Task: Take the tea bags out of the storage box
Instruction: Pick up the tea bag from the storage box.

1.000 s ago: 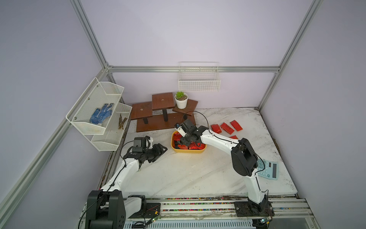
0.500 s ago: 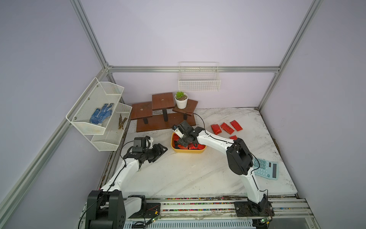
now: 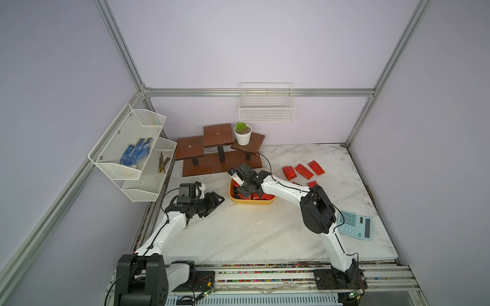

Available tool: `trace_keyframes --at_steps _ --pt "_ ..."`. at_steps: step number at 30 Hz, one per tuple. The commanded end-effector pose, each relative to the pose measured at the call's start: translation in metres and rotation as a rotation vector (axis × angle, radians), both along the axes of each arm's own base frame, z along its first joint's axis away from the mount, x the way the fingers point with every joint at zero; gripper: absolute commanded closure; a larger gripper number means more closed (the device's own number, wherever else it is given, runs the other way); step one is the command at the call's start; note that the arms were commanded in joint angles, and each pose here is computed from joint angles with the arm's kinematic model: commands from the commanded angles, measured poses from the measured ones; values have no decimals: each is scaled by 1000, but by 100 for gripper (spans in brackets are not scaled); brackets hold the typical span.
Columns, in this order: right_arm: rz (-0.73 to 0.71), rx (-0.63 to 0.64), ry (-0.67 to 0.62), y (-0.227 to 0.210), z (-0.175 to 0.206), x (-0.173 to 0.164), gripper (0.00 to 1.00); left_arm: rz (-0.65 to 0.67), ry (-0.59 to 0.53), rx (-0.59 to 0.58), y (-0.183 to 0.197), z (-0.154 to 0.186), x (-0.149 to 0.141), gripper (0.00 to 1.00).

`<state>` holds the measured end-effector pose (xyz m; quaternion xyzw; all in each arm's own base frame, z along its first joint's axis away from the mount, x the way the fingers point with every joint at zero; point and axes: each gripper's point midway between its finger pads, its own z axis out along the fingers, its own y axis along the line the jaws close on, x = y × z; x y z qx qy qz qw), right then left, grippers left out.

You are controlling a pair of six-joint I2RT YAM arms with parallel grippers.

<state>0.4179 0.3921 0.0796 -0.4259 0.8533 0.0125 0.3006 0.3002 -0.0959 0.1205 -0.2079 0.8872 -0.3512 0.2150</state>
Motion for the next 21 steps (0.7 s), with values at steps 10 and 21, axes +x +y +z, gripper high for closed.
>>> trace_keyframes --at_steps 10,21 --pt "-28 188 3 -3 73 -32 100 -2 -115 -2 1 42 7 35" --pt "-198 232 -56 -54 100 -52 100 -54 -157 11 -23 61 8 35"
